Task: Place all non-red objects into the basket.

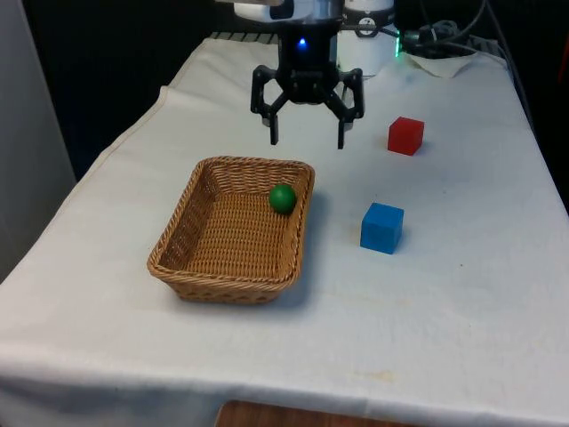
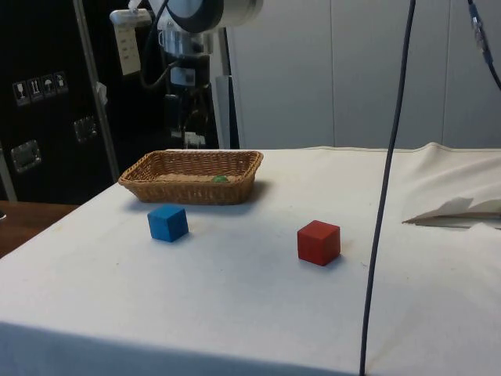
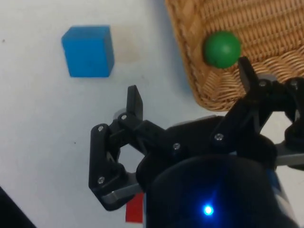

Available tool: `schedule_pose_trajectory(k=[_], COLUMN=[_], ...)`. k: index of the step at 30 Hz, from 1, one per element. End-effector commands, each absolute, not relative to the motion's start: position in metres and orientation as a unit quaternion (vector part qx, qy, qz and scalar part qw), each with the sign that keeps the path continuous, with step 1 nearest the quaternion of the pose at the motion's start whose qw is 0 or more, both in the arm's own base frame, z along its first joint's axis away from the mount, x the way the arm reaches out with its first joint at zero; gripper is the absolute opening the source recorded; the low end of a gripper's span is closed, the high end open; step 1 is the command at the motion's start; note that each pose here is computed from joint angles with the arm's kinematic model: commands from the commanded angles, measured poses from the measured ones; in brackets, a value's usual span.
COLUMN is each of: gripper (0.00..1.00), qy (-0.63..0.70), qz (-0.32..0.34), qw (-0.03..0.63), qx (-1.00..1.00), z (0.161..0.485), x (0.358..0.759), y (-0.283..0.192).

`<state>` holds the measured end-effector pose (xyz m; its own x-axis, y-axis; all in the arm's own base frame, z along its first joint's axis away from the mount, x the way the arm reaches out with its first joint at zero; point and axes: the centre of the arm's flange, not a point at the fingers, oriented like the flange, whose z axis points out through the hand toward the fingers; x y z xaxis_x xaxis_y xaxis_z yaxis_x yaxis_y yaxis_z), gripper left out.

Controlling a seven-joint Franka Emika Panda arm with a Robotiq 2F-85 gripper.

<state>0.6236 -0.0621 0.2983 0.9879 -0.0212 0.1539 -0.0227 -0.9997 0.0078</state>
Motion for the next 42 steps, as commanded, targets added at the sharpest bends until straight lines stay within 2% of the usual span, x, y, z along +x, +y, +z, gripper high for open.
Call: schedule_pose_trajectory(k=[1, 19, 42], gripper=[1.00, 1.00, 1.00], qy=[-0.011, -0.002, -0.040], qz=[0.070, 0.028, 0.008], qw=[0.007, -0.004, -0.005], qx=[0.997, 1.000, 0.999], z=[0.298, 0.300, 0.277], x=[0.624, 0.634, 0.643], y=[-0.058, 0.004, 0.033])
